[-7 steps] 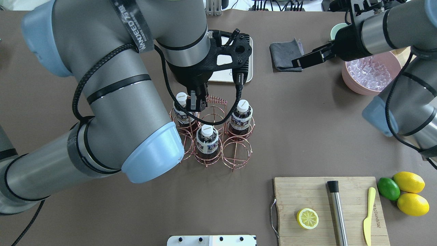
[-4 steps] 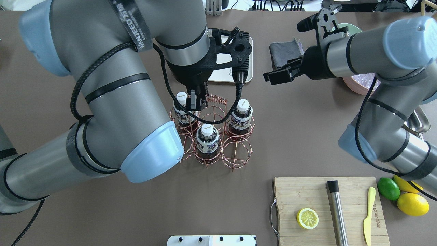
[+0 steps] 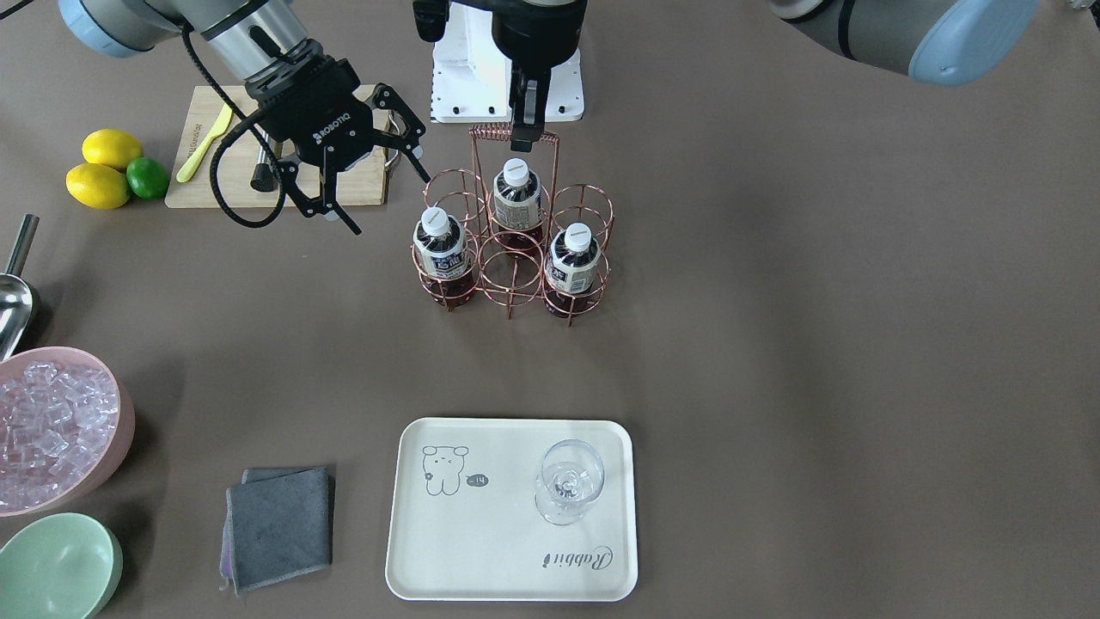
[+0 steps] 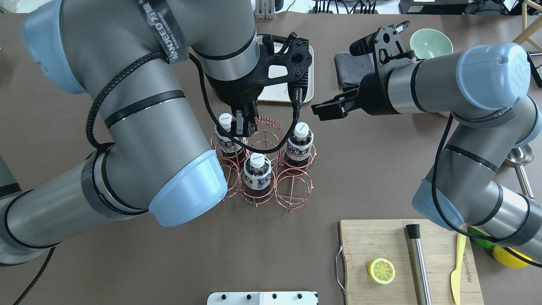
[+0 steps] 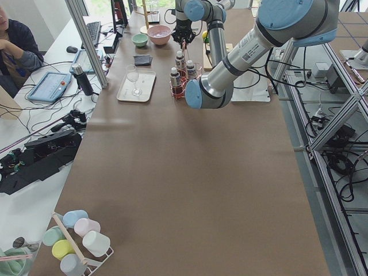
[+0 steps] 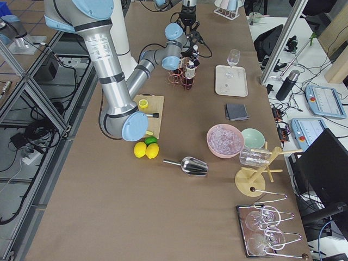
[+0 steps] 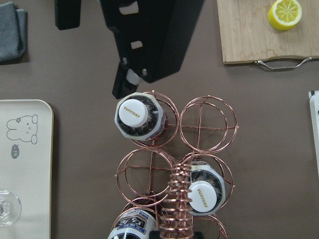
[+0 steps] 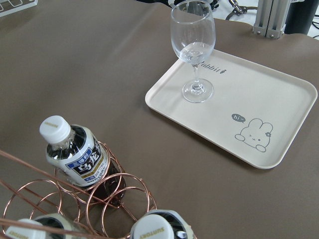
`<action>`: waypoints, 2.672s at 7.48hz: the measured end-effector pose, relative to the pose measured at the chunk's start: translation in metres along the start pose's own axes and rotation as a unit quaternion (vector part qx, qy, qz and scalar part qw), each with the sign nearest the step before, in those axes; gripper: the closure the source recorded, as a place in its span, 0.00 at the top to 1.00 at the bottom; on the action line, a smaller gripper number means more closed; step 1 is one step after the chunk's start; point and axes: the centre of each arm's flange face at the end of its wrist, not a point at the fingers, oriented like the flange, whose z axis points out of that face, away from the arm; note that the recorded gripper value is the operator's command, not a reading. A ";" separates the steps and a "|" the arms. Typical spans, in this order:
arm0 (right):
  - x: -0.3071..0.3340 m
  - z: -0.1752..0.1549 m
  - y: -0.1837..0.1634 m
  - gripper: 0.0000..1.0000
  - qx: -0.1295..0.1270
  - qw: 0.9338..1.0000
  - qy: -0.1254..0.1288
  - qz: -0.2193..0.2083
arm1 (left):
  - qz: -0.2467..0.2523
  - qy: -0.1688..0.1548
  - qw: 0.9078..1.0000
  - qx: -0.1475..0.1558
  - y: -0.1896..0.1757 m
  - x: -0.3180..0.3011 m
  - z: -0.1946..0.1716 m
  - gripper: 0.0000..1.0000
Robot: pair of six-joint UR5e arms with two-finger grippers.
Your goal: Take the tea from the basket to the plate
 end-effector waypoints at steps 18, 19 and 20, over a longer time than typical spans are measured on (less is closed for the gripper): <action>-0.037 0.037 -0.010 0.00 -0.035 0.997 0.058 -0.041 | -0.002 -0.006 1.000 -0.005 0.004 -0.003 0.001 0.00; -0.039 0.020 -0.033 0.00 -0.049 0.997 0.058 -0.031 | -0.002 -0.006 1.000 -0.005 0.004 -0.003 0.001 0.00; -0.044 0.006 -0.055 0.00 -0.060 0.996 0.058 -0.022 | -0.002 -0.006 1.000 -0.006 0.004 -0.003 0.001 0.00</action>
